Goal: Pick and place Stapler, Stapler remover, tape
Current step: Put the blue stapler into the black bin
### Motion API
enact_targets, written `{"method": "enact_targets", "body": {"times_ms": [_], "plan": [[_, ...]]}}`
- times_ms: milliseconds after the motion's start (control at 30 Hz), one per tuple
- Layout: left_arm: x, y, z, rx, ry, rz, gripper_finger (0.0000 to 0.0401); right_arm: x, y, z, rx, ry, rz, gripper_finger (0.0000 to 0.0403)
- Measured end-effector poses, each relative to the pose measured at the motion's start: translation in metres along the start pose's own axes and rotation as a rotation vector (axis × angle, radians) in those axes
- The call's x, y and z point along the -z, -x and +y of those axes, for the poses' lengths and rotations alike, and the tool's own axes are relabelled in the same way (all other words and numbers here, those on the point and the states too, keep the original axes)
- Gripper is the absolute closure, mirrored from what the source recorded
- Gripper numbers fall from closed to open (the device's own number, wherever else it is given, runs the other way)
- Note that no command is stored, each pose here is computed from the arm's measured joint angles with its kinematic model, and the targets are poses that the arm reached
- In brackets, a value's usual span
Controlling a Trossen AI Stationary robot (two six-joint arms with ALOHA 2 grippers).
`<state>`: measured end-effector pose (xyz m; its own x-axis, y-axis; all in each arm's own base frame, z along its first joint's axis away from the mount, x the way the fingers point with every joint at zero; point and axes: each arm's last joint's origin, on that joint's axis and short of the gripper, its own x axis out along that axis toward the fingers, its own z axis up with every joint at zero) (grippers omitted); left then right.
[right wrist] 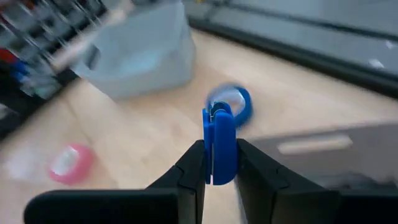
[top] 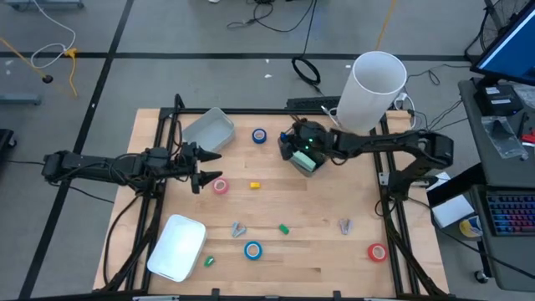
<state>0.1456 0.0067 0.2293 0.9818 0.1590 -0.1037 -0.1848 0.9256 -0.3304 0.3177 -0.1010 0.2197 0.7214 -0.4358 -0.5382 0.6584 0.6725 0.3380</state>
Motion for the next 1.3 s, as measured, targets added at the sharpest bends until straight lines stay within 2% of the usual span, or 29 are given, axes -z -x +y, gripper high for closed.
{"method": "enact_targets", "body": {"times_ms": [167,433,1300], "plan": [[0.000,0.000,0.000,0.000,0.001,0.000,0.0036,0.005,-0.016,-0.004,0.094,0.024,0.134,0.0341],[0.000,0.000,0.000,0.001,0.000,0.001,0.0036,0.020,-0.034,-0.009,0.144,0.010,0.216,0.0340],[0.000,0.000,0.000,0.000,-0.011,0.000,0.0036,0.021,-0.035,-0.010,0.123,0.003,0.241,0.0332]]}}
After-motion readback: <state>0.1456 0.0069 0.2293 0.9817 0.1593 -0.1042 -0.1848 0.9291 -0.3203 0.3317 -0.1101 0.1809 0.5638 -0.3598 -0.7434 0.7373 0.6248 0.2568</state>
